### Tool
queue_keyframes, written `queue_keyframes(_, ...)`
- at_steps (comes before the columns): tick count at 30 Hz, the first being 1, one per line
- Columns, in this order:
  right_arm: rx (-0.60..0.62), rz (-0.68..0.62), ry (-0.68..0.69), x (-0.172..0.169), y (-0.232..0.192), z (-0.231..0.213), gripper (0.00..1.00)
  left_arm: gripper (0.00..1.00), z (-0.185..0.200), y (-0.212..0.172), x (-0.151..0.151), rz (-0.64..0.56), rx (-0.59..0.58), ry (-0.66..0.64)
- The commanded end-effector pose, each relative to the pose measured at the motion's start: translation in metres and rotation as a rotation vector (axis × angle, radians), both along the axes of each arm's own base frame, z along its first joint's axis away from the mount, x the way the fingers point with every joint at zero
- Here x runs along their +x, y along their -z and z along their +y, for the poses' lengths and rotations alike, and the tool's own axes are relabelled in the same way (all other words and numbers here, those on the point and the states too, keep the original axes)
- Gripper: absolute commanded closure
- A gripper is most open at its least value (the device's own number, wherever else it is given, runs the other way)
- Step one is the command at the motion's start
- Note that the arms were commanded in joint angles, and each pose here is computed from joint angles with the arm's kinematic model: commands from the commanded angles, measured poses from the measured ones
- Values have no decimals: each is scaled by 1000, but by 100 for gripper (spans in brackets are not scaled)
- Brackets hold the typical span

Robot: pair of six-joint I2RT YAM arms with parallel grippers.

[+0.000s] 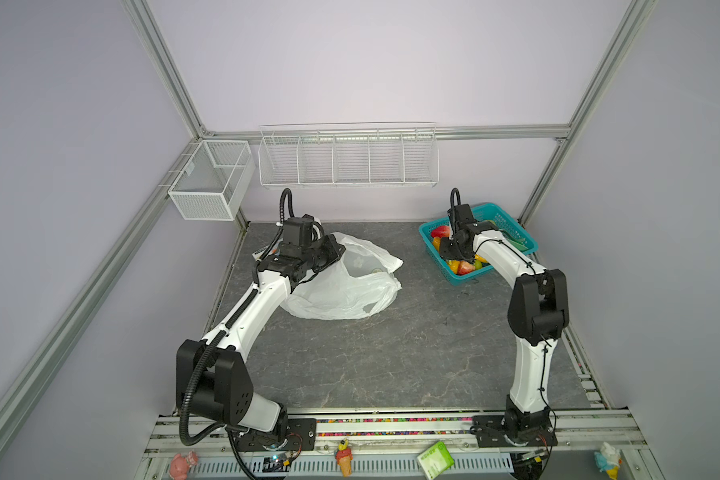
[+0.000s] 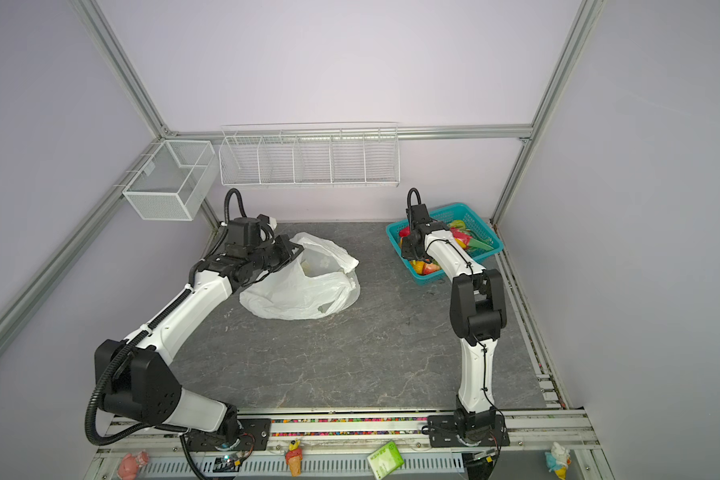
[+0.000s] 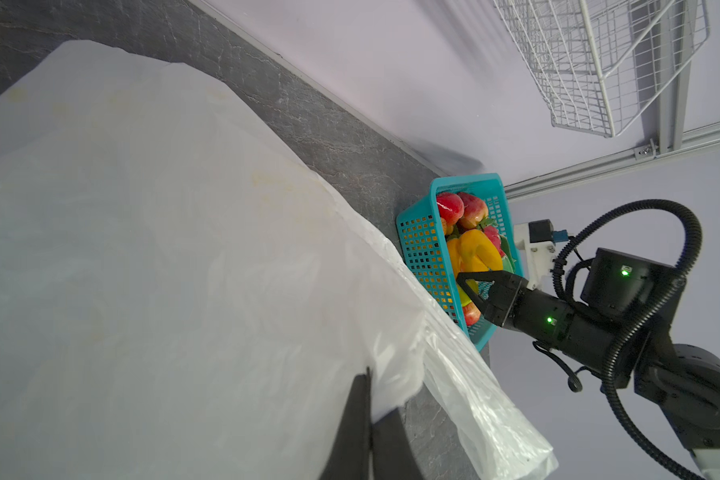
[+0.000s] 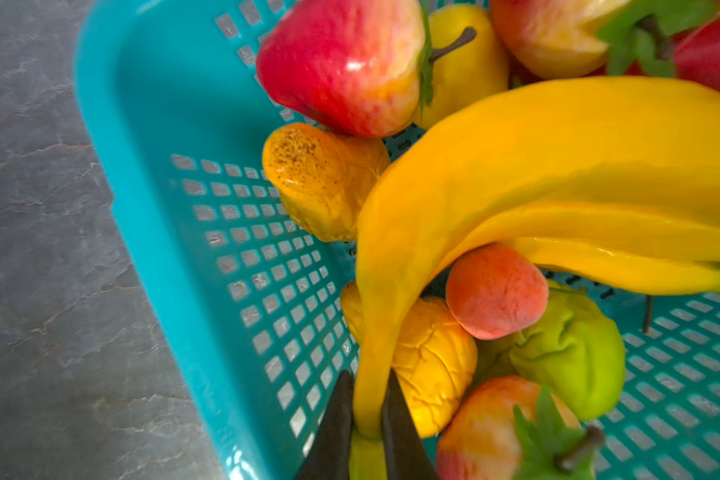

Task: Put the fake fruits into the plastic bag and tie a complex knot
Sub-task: 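Grasp the yellow banana bunch in the basket with the right gripper, then carry the bananas into the bag opening held by the left gripper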

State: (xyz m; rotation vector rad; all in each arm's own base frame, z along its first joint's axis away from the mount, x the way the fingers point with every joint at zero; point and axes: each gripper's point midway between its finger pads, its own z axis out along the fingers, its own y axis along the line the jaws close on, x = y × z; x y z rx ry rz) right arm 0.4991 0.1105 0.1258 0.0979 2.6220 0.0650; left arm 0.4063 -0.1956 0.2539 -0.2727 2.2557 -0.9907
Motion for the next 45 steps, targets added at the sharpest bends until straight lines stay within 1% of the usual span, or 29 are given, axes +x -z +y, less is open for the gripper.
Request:
queue_keyframes(1,16,-122,16,-10,-59,-9,92,100,0,-11,-3,-25,-24,1)
queue_keyframes(5,28,-195,21,-33,-95,-16,92,100,0,-15,-5,-34,-34,4)
queue_keyframes(8,113,-281,-33,-53,-127,-6,93,100,-1,-22,-6,-49,-45,9)
queue_keyframes(11,215,-368,-151,-84,-162,18,93,100,-1,-25,-7,-64,-41,14)
queue_keyframes(13,304,-380,-271,-114,-176,42,93,100,0,-26,-8,-70,-35,16)
queue_keyframes(15,383,-336,-387,-150,-177,64,94,100,0,-29,-8,-77,-35,19)
queue_keyframes(19,425,-186,-568,-220,-148,89,93,100,0,-31,-8,-85,-32,20)
queue_keyframes(21,478,-116,-664,-253,-134,100,93,100,0,-31,-8,-87,-30,22)
queue_keyframes(24,568,-66,-808,-293,-131,113,93,100,0,-32,-8,-94,-21,28)
queue_keyframes(28,652,-64,-1010,-333,-144,126,94,100,-1,-33,-8,-98,0,44)
queue_keyframes(30,714,-56,-1106,-351,-152,133,93,100,-2,-35,-9,-101,11,61)
queue_keyframes(33,783,-86,-1216,-364,-164,140,93,100,-5,-36,-11,-98,16,89)
queue_keyframes(36,798,-146,-1286,-362,-174,145,93,100,-11,-38,-14,-91,-3,127)
queue_keyframes(38,791,-176,-1324,-354,-178,151,93,100,-14,-41,-16,-89,-14,148)
queue_keyframes(41,767,-179,-1366,-339,-179,154,93,100,-17,-43,-19,-88,-23,176)
queue_keyframes(43,774,-188,-1377,-326,-181,154,93,100,-19,-45,-22,-93,-24,192)
queue_keyframes(45,810,-226,-1374,-309,-187,151,93,100,-21,-47,-24,-94,-29,212)
